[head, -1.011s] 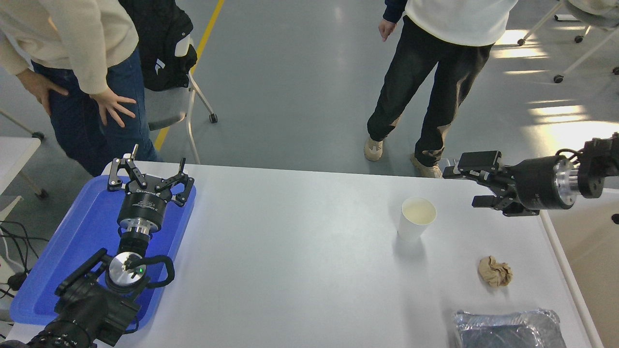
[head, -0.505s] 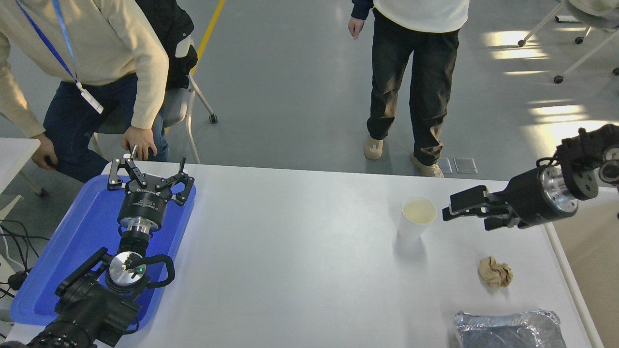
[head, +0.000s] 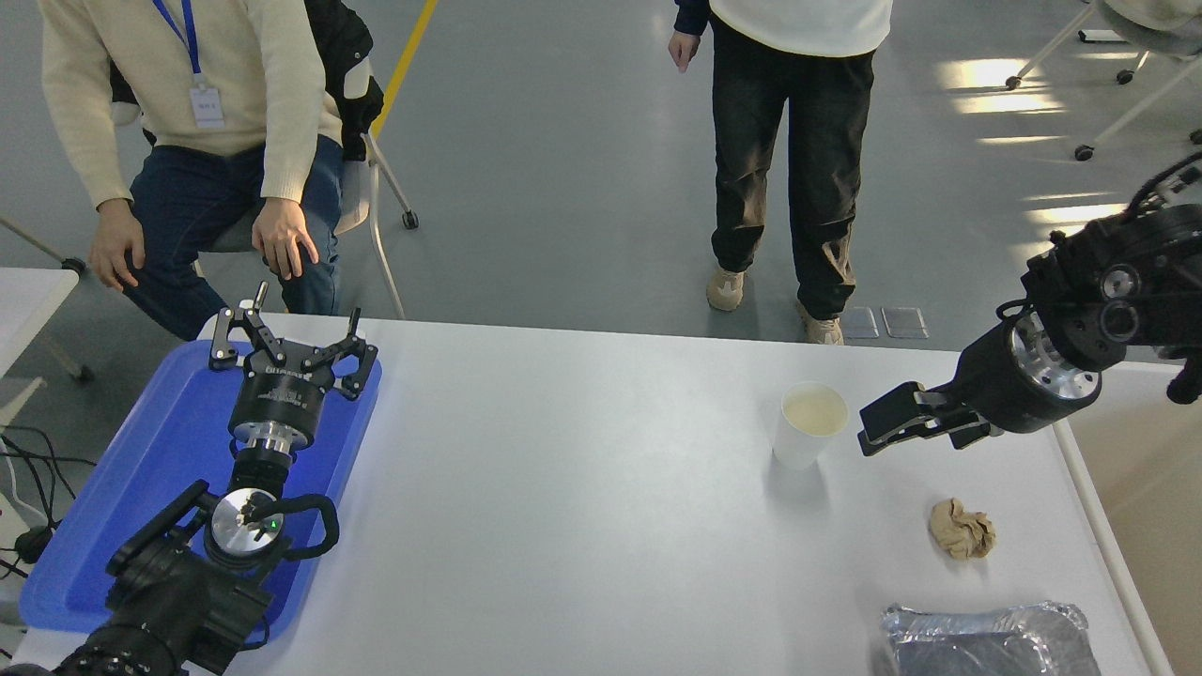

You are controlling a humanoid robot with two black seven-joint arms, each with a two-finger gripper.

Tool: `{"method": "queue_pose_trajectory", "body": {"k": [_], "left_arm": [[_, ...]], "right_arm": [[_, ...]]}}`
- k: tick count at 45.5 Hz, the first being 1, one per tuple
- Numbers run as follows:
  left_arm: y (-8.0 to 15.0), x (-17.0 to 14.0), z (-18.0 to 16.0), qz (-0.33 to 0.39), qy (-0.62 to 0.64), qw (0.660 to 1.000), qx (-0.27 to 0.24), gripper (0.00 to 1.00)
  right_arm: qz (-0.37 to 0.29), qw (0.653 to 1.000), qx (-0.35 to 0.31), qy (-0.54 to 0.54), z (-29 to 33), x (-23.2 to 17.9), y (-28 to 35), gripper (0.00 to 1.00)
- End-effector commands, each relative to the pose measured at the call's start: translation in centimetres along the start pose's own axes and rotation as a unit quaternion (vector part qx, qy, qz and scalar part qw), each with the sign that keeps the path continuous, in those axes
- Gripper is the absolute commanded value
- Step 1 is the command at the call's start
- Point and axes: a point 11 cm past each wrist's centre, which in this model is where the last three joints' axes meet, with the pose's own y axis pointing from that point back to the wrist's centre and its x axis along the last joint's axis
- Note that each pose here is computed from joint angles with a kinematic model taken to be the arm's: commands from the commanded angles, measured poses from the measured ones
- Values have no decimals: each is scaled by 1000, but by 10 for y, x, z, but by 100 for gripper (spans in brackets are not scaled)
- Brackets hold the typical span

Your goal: Pick up paper cup place in dustbin

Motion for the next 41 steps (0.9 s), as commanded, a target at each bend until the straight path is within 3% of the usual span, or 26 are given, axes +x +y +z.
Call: {"method": "queue_pose_trajectory", "body": {"k": [1, 10, 23, 41], "left_arm": [[0, 0, 0, 0, 0, 1000, 0, 100], [0, 0, 0, 0, 0, 1000, 0, 100], [0, 0, 0, 0, 0, 1000, 0, 100], [0, 0, 0, 0, 0, 1000, 0, 100]], "right_arm": [[-9, 998, -54, 25, -11, 10, 8, 100], [-9, 998, -54, 15, -20, 13, 13, 100], [-37, 995, 11, -89, -42, 2, 23, 100], [-38, 990, 37, -132, -44, -1, 24, 100]]}}
